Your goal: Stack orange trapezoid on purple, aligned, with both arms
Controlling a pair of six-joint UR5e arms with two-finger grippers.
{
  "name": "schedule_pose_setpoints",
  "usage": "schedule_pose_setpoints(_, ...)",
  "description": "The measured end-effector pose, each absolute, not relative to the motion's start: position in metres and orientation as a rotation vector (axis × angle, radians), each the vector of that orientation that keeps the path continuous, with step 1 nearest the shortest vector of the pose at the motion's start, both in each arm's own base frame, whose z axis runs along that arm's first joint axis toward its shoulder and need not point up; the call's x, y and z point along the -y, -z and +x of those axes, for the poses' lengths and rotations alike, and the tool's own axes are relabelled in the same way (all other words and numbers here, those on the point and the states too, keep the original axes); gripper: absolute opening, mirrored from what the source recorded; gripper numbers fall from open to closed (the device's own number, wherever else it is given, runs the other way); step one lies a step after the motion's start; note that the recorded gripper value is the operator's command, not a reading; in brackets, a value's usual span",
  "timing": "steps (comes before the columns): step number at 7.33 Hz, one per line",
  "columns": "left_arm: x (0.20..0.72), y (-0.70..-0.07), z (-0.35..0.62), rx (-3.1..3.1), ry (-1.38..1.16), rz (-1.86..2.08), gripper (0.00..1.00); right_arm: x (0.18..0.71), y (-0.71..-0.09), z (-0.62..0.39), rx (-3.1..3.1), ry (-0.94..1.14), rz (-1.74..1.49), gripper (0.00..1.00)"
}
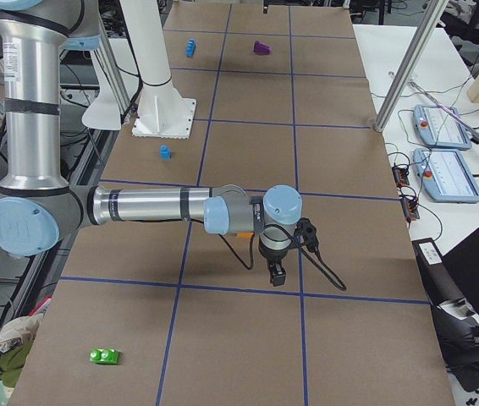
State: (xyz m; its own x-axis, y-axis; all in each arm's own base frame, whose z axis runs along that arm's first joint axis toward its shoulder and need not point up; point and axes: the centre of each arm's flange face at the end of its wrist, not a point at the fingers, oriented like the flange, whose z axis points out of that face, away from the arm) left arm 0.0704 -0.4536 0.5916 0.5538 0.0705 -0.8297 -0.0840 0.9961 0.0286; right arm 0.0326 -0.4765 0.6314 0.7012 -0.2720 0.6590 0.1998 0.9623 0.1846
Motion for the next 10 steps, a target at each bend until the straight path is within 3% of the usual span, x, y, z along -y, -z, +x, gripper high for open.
schedule_pose_setpoints(4,0.437,-0.609,0.205,-0.824,-0.256,-0.046,0.99,0.474,-0.634,0.032,0.749,0.260,0.096,1.00)
schedule_pose_setpoints(6,0.432,-0.631,0.223,-0.772,-0.271,-0.075,0.00,0.474,-0.635,0.033,0.750,0.260,0.094,1.00)
schedule_pose_setpoints(8,0.430,-0.634,0.230,-0.769,-0.253,-0.097,0.00,0.473,-0.634,0.032,0.759,0.261,0.096,1.00)
schedule_pose_setpoints(10,0.439,-0.598,0.238,-0.800,-0.264,-0.055,0.00,0.473,-0.631,0.030,0.789,0.263,0.099,1.00)
